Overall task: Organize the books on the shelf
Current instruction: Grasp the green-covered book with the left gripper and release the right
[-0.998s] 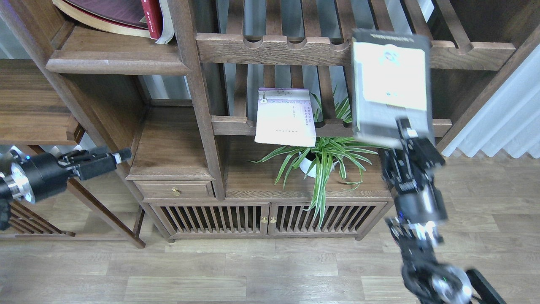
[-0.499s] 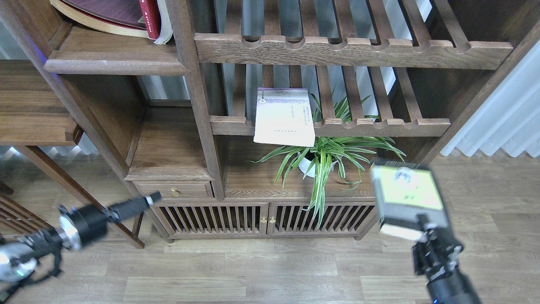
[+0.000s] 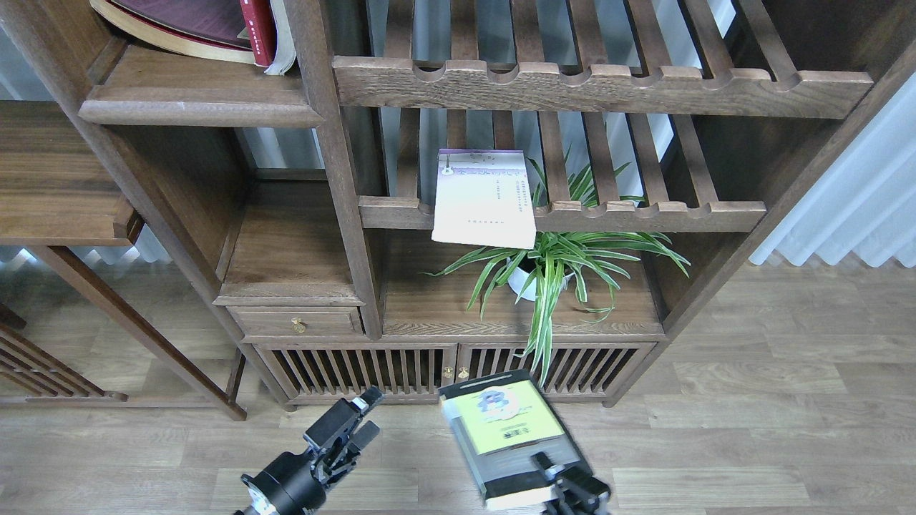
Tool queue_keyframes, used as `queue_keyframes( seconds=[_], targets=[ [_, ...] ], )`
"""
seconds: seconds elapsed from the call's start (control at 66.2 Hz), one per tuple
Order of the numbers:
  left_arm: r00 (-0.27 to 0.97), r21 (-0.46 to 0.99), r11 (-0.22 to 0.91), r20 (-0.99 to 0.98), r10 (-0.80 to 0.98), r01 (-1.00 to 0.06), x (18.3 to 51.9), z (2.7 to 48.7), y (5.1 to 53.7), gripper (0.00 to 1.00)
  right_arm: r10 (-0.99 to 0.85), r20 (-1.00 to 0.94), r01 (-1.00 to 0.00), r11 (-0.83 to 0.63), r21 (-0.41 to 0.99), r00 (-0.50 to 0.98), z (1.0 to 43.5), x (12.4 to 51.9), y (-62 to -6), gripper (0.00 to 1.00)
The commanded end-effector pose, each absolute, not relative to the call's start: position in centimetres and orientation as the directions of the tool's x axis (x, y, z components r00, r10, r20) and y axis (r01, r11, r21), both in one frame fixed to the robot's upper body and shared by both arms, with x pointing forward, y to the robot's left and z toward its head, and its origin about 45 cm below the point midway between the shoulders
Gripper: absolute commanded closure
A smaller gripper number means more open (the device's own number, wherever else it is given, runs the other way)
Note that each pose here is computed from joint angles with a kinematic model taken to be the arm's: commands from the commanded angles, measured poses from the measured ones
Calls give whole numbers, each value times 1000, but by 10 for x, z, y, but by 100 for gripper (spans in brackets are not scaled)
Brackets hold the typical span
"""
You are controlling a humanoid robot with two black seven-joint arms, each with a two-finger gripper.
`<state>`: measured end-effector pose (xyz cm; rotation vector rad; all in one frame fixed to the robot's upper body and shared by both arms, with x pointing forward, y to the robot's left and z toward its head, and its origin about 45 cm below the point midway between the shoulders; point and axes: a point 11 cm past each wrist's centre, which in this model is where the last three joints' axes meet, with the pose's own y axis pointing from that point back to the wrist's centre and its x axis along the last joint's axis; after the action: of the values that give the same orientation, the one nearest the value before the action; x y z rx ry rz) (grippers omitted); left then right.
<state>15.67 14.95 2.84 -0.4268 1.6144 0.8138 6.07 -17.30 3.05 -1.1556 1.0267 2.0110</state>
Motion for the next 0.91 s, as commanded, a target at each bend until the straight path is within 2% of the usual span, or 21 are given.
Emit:
queue_keyframes(
  seconds=[0.0,0.212,0.363,0.454,0.529,0.544,0.559,0.62,0.635,0.65,0.771,0.816,0.847,0.877,0.892],
  targets=[
    [-257,295,710,-952,165,-639,131,20,136,3,126,-884,-772,-552,314,-450,32,56,-159,92],
    [-289,323,739,-940,180,-591,109,13,127,5,117,-883,-752,-583,309,-454,33,47,-147,92],
    [-304,340,735,-934,190,-586,103,8,129,15,108,-877,-732,-604,316,-468,33,37,-141,92],
    [-318,350,731,-929,190,-585,99,6,130,27,96,-876,-720,-615,322,-473,33,29,-138,92],
    [-334,359,727,-924,187,-586,95,3,130,44,92,-875,-714,-621,322,-475,33,23,-134,92],
    [-339,359,727,-923,183,-586,93,2,128,50,90,-875,-712,-623,323,-476,33,22,-133,92],
    [-339,358,727,-923,181,-586,93,2,127,52,88,-875,-711,-624,324,-476,33,21,-133,92],
    [-351,356,725,-921,167,-590,92,2,122,70,80,-874,-704,-630,328,-480,33,16,-131,92],
    [-361,361,720,-918,163,-592,91,0,121,84,76,-873,-700,-633,331,-482,33,12,-130,91],
    [-367,366,718,-916,164,-593,91,-2,121,89,75,-872,-699,-633,333,-483,33,11,-130,91],
    [-375,375,714,-912,169,-591,94,-7,121,94,68,-870,-692,-637,338,-488,33,6,-129,89],
    [-374,378,714,-911,173,-590,94,-7,122,95,65,-870,-691,-638,340,-488,33,5,-129,87],
    [-372,379,712,-911,175,-591,95,-7,124,96,63,-870,-690,-639,341,-488,33,4,-129,80],
    [-371,377,711,-912,174,-594,96,-7,125,97,59,-872,-688,-642,340,-486,33,4,-128,70],
    [-370,378,709,-912,175,-595,97,-7,126,97,56,-874,-686,-644,337,-482,33,5,-128,59]
  ],
)
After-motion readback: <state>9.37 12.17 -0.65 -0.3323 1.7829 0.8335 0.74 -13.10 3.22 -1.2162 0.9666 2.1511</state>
